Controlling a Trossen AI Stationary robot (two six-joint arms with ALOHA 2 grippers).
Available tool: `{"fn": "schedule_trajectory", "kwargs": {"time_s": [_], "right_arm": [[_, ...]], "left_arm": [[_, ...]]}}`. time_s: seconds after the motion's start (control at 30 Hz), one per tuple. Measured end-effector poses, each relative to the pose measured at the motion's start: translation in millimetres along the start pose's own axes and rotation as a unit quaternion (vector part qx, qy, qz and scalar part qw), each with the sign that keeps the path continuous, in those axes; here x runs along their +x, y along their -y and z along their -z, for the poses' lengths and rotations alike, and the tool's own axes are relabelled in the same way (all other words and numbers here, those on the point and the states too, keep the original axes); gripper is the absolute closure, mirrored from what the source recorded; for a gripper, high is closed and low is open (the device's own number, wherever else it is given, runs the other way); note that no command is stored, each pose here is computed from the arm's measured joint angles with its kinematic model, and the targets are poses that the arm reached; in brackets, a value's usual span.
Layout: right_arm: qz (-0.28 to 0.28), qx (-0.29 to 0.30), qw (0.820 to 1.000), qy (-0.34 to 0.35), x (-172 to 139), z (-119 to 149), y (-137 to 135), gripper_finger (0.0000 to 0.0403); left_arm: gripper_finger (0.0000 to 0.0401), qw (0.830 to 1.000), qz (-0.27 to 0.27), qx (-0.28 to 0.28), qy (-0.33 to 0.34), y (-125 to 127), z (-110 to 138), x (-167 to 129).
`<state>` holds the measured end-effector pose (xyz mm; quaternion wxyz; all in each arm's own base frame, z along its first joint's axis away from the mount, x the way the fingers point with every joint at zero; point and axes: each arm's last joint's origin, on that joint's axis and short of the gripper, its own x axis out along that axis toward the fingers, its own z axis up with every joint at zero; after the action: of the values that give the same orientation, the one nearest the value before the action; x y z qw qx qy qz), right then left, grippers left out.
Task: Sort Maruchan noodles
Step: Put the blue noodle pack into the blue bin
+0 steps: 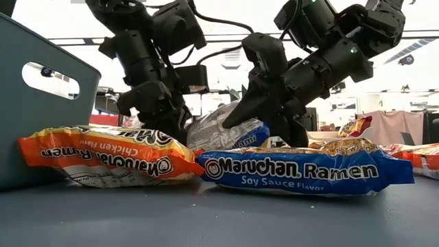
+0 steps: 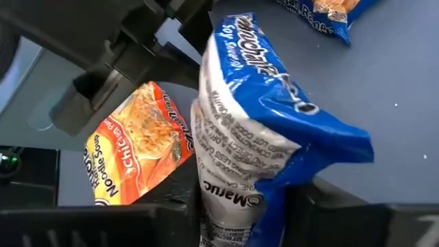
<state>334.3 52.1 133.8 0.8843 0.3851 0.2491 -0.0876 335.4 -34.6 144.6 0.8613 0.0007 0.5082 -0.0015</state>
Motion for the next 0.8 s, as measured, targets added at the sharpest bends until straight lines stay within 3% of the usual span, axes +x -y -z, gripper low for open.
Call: {"fn": "schedule_trajectory", "kwargs": {"time_s": [0.23,0.43,0.57,0.8], "right_arm": [[0.004,-0.062,0.998,0.014,-13,-10,-6,0.0294],[0.072,-0.180,0.979,0.062,-35,-19,-16,0.0295],[0.071,-0.253,0.962,0.072,-43,-18,-25,0.0296],[0.066,-0.301,0.949,0.066,-44,-13,-29,0.0296]], "left_arm": [[0.0401,1.000,0.001,0.026,0.011,-2,-4,-40],[0.0401,0.993,0.007,0.047,0.111,-3,-16,-93],[0.0401,0.981,0.007,0.056,0.188,-4,-24,-120],[0.0372,0.972,0.006,0.064,0.227,-3,-30,-125]]}}
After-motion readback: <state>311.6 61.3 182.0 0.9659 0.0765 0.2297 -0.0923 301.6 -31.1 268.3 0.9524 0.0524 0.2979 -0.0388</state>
